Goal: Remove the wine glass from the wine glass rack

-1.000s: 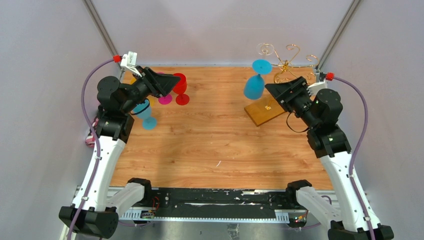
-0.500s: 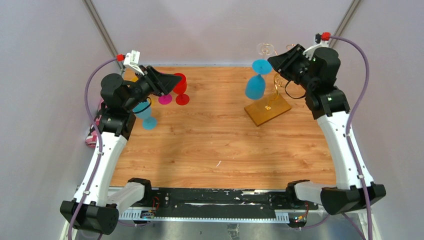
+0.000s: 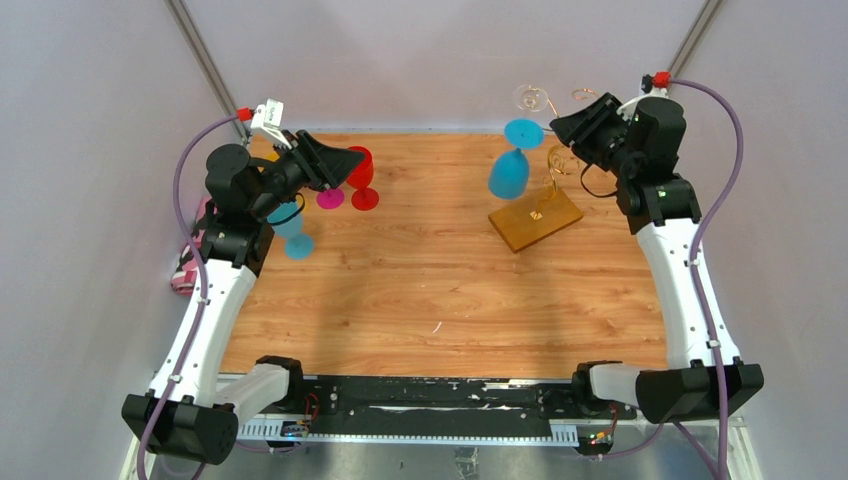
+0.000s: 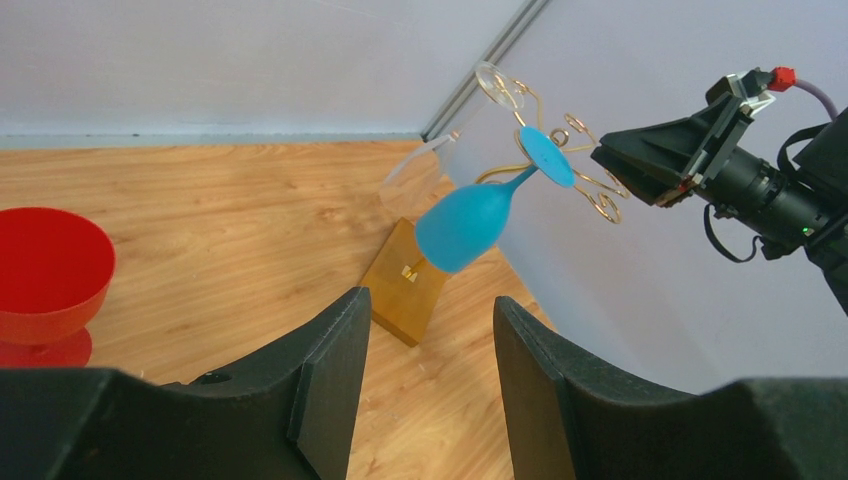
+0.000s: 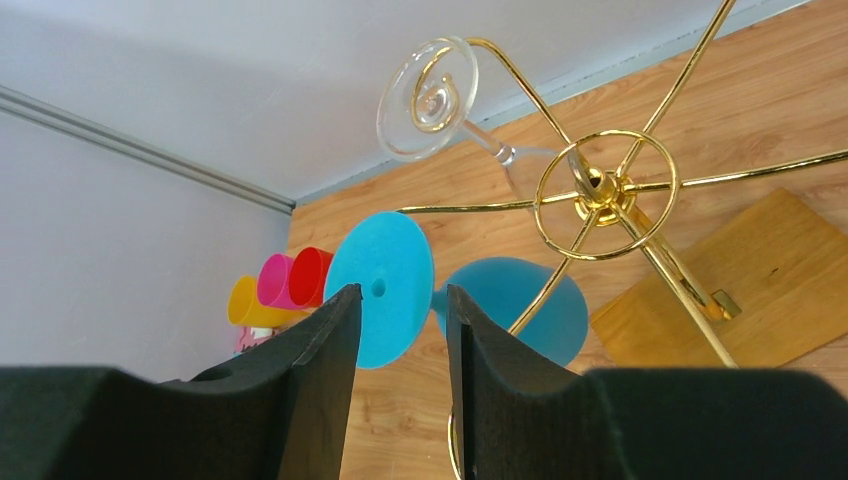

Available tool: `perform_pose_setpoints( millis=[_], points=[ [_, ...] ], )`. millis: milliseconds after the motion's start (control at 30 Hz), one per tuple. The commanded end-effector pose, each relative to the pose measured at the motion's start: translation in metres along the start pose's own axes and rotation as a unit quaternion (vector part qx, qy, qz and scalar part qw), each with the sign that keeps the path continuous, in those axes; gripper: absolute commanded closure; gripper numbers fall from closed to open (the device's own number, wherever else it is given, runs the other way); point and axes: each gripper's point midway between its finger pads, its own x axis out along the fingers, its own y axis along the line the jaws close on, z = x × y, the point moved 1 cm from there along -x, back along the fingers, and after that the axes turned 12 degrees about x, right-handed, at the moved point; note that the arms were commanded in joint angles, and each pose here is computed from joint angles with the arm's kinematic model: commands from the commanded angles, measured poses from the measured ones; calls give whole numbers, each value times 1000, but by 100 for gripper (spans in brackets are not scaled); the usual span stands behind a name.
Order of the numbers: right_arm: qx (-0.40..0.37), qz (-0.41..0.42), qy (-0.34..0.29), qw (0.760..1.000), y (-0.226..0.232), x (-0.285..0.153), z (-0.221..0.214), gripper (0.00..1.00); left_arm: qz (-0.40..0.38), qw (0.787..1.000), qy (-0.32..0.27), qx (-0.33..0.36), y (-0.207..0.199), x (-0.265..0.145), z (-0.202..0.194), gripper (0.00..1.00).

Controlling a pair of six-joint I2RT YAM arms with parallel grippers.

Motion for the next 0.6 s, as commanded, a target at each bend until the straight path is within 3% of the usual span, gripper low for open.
perform_pose_setpoints(
  millis=[0, 567],
  points=[
    [7, 8, 20, 1000, -9, 10, -7, 58, -5, 1000, -4, 2, -2, 1, 1, 46],
    [53, 26, 75, 995, -17, 42, -27, 59, -2, 1000, -3, 3, 0, 1, -2, 47]
  ],
)
